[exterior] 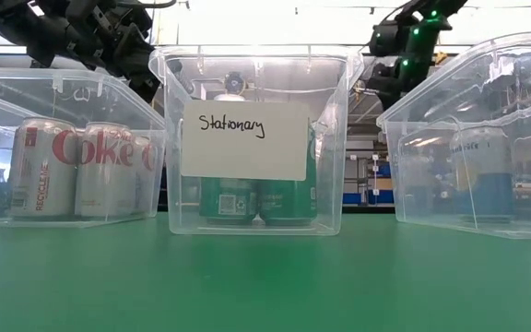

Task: Sort soda cans
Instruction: Put the blue soda can into the right bin

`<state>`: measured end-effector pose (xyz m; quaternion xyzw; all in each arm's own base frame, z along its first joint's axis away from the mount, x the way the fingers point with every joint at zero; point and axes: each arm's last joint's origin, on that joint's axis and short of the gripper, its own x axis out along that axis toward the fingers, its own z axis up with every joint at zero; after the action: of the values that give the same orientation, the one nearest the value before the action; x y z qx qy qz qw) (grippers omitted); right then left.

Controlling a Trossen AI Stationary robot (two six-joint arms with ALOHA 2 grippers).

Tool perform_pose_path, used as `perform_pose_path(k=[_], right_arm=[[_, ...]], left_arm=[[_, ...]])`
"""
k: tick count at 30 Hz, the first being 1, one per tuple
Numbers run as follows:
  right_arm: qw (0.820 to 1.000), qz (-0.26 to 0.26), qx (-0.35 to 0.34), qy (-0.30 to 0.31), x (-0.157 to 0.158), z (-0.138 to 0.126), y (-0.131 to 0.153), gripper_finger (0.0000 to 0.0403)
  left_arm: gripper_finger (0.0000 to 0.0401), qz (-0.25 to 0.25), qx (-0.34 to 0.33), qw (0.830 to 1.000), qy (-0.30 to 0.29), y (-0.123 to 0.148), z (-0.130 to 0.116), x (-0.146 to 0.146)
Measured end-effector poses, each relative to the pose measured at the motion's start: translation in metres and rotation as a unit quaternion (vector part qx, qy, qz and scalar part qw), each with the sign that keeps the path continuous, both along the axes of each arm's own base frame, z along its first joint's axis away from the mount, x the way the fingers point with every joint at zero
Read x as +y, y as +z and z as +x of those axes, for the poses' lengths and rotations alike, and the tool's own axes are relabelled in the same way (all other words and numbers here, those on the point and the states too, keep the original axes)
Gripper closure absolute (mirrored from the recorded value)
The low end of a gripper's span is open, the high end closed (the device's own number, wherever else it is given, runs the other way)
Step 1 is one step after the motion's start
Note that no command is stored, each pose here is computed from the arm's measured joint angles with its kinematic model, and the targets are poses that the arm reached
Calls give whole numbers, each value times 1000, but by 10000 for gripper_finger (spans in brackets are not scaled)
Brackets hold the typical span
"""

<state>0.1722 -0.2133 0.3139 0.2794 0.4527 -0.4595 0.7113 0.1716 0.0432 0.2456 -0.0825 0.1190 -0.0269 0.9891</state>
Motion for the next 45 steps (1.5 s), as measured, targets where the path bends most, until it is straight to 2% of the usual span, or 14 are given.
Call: perform_pose_path(k=[4,13,22,26,28,33,38,45], right_arm=[[999,35,20,2,-11,7,-19,82],[988,104,113,12,-25,17,-60,80],[981,128,144,38,-33,23,-79,84],[980,129,147,48,-34,24,-80,114],[979,131,148,56,-32,23,-78,135],[974,154,147,78,-18,19,-69,136],[974,151,144,91,10,15,-42,136],[981,100,126,107,66,21,29,136]], left_arm=[[400,0,2,1000,0,0,0,0],[400,-8,27,1000,3,-5,-1,0],[400,-6,25,1000,2,-5,-1,0],[400,-6,25,1000,2,-5,-1,0],[400,-5,25,1000,2,-5,-1,0],[400,-5,24,1000,2,-5,-1,0],[400,-5,24,1000,2,-5,-1,0],[400,-3,17,1000,2,-3,-1,0]])
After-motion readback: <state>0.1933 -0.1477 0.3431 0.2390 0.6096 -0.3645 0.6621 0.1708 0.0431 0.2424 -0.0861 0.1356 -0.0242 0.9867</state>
